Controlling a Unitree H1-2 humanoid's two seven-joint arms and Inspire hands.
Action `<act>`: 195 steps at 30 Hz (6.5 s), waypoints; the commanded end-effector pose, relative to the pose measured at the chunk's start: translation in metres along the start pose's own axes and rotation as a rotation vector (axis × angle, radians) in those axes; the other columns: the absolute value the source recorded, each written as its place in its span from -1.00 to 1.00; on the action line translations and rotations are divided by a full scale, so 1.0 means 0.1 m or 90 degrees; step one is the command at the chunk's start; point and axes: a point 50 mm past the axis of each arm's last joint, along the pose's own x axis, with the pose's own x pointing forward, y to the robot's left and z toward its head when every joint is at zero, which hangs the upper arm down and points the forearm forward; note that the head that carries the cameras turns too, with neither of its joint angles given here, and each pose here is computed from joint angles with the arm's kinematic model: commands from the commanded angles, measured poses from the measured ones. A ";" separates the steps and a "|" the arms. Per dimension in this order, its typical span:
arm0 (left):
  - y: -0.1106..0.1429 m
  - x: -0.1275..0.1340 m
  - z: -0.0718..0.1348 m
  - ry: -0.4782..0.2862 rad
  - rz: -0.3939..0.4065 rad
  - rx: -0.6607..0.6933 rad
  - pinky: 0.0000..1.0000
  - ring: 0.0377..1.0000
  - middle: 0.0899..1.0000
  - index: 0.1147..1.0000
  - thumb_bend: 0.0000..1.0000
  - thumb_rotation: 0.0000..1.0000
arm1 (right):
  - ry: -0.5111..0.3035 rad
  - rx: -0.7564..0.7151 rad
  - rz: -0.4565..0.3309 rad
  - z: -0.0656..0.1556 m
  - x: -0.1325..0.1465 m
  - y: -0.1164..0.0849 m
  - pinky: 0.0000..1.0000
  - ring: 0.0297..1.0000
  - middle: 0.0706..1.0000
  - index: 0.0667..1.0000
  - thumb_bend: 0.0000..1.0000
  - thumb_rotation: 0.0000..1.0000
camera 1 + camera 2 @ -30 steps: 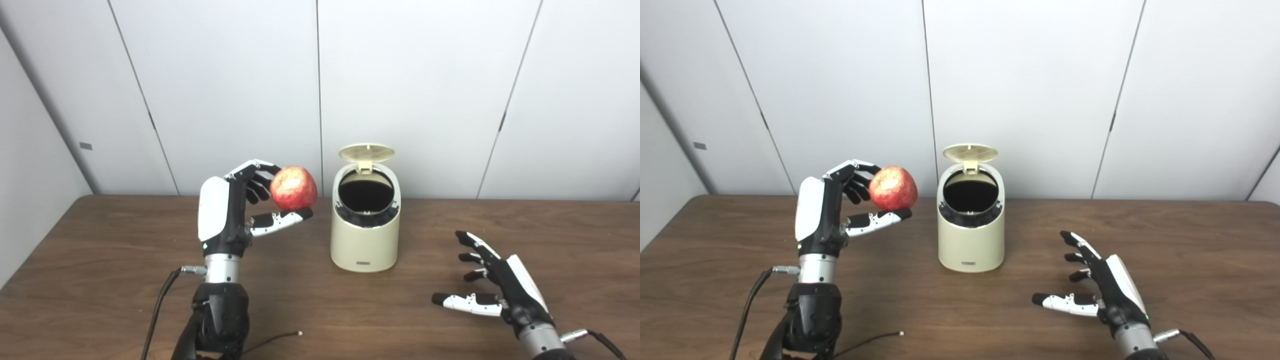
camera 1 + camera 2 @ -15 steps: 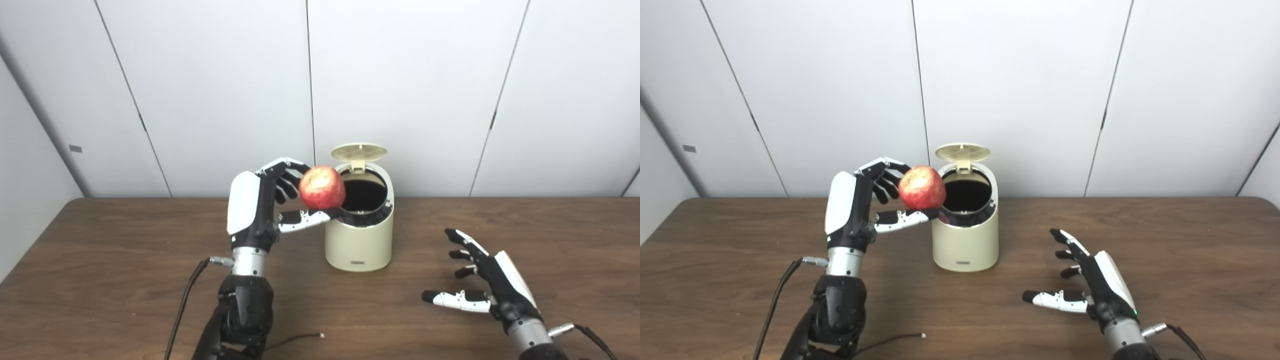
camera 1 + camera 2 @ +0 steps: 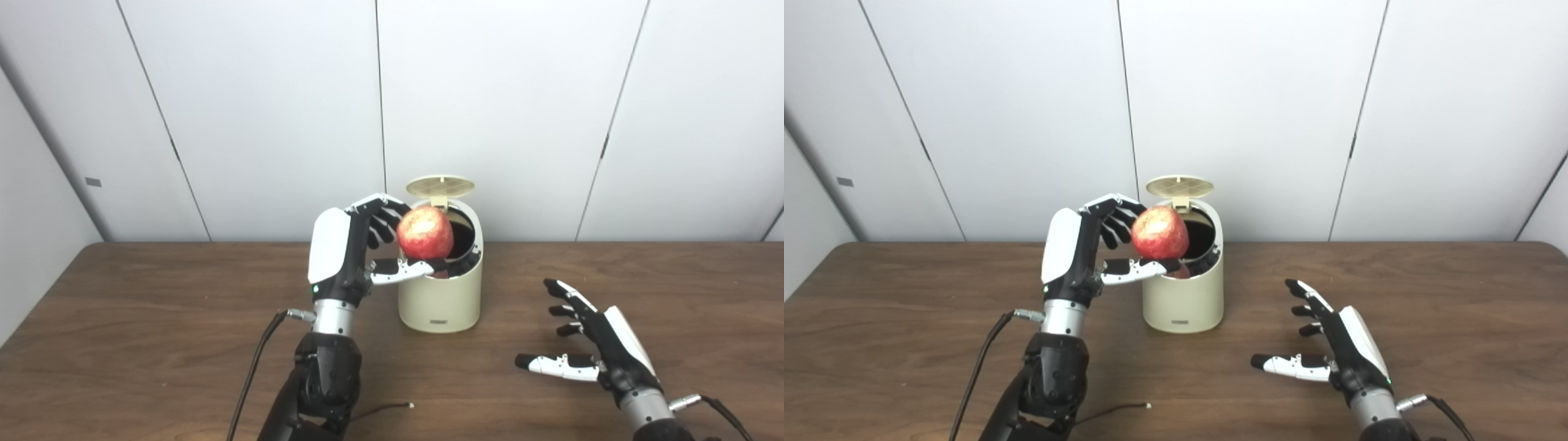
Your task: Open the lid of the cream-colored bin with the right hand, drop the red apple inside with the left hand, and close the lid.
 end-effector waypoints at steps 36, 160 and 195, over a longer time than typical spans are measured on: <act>-0.24 0.40 0.07 -0.019 -0.004 0.092 0.27 0.47 0.51 0.45 0.93 -0.46 | -0.032 -0.003 -0.023 0.16 -0.01 -0.07 0.22 0.59 0.80 0.75 0.67 -0.44; 0.15 -1.40 -1.24 0.209 -0.109 -0.321 0.17 0.32 0.36 0.44 0.31 -1.00 | -0.436 -0.460 0.131 2.02 0.92 -0.60 1.00 0.92 0.51 0.50 0.41 0.29; 0.18 -1.39 -1.16 0.212 -0.106 -0.328 0.15 0.30 0.35 0.45 0.29 -1.00 | -0.375 -0.528 0.256 1.74 0.82 -0.32 0.92 0.85 0.51 0.52 0.47 0.29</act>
